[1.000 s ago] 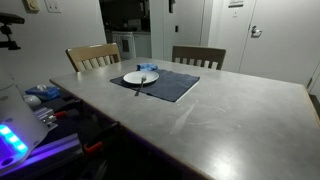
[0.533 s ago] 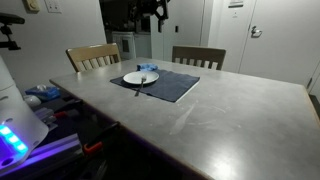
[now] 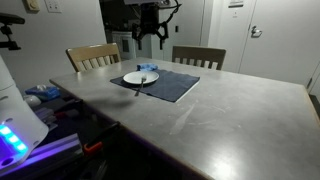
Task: Remove the fork from the white plate and place it on the placemat
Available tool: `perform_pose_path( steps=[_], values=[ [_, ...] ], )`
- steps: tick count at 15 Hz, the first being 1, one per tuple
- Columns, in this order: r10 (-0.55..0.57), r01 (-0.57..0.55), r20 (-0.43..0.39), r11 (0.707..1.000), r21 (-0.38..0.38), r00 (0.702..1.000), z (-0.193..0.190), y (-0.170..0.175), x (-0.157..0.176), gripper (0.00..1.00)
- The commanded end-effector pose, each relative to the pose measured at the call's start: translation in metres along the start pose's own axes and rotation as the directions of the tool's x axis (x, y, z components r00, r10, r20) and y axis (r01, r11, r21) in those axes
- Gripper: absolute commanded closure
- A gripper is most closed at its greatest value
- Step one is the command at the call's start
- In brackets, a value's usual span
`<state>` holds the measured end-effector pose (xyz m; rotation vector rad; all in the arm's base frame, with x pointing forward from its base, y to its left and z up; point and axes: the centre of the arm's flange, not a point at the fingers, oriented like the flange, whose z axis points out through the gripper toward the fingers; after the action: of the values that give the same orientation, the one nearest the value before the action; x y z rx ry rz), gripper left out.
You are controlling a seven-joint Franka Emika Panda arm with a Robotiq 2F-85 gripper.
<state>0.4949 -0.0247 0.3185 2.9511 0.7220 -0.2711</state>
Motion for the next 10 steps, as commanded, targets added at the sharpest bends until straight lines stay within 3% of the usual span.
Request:
perform_pose_path(
  steps=[1, 5, 10],
  values=[
    [-0.006, 0.006, -0.020, 1.000, -0.004, 1.000, 0.003, 0.001, 0.007, 0.00],
    [-0.012, 0.012, -0.043, 1.000, -0.008, 0.999, 0.004, 0.004, 0.016, 0.00],
    [-0.064, 0.062, -0.025, 0.995, -0.080, 0.998, 0.005, -0.005, 0.031, 0.00]
  ],
)
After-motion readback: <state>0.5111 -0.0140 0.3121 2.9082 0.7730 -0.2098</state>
